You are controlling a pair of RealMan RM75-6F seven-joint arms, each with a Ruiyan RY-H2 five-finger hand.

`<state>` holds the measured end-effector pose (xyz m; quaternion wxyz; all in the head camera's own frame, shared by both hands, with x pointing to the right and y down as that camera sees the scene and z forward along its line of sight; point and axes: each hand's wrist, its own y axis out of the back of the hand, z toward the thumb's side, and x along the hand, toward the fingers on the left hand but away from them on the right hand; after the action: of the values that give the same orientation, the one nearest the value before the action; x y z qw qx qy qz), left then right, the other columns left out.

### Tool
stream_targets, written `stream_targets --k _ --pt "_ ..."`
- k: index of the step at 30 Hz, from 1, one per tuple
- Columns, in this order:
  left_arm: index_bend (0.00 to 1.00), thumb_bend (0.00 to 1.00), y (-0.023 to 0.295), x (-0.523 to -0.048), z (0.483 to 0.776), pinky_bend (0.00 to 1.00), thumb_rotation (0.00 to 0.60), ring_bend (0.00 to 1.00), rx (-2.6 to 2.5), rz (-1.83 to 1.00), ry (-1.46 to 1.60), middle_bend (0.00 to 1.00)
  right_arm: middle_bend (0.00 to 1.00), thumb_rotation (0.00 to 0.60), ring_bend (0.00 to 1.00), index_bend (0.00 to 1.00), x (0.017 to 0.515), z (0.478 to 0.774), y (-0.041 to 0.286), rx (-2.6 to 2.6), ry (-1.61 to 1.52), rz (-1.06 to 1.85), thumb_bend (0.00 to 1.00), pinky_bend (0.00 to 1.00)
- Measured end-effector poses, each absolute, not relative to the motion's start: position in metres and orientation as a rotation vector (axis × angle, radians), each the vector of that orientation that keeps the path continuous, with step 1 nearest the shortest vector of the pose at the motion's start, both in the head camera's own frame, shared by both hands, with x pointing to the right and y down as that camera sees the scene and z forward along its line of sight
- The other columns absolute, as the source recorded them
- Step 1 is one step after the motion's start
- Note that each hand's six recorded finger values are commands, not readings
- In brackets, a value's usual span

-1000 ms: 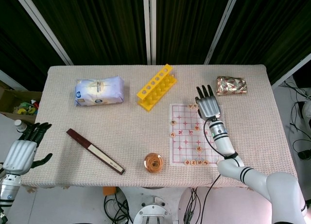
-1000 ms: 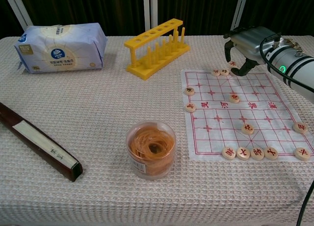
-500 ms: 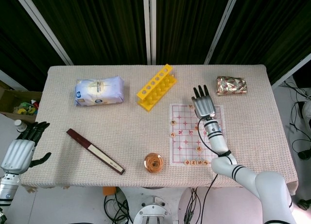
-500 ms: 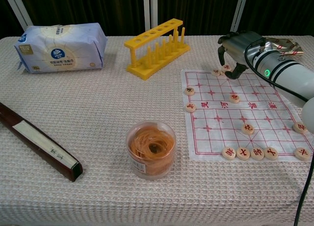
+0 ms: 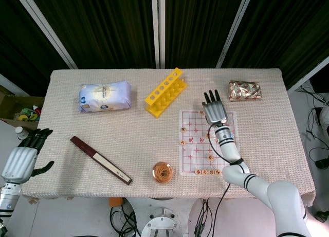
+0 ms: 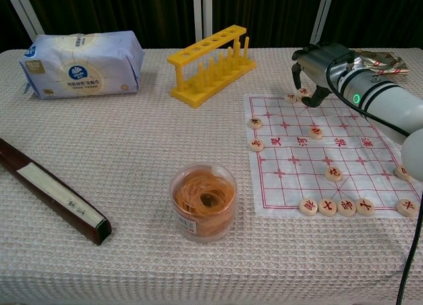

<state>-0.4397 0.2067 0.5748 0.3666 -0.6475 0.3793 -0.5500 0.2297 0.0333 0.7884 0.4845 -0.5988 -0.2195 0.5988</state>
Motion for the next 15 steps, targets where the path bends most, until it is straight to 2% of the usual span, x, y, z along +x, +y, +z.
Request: stream_targets --k 15 --pt "0.10 0.22 0.2049 -0.4410 0.5767 0.28 0.600 0.06 -1.663 -1.425 0.977 0.10 0.11 0.600 0.00 0.40 0.2327 0.7899 0.0322 -1.452 -0.529 1.477 0.36 0.00"
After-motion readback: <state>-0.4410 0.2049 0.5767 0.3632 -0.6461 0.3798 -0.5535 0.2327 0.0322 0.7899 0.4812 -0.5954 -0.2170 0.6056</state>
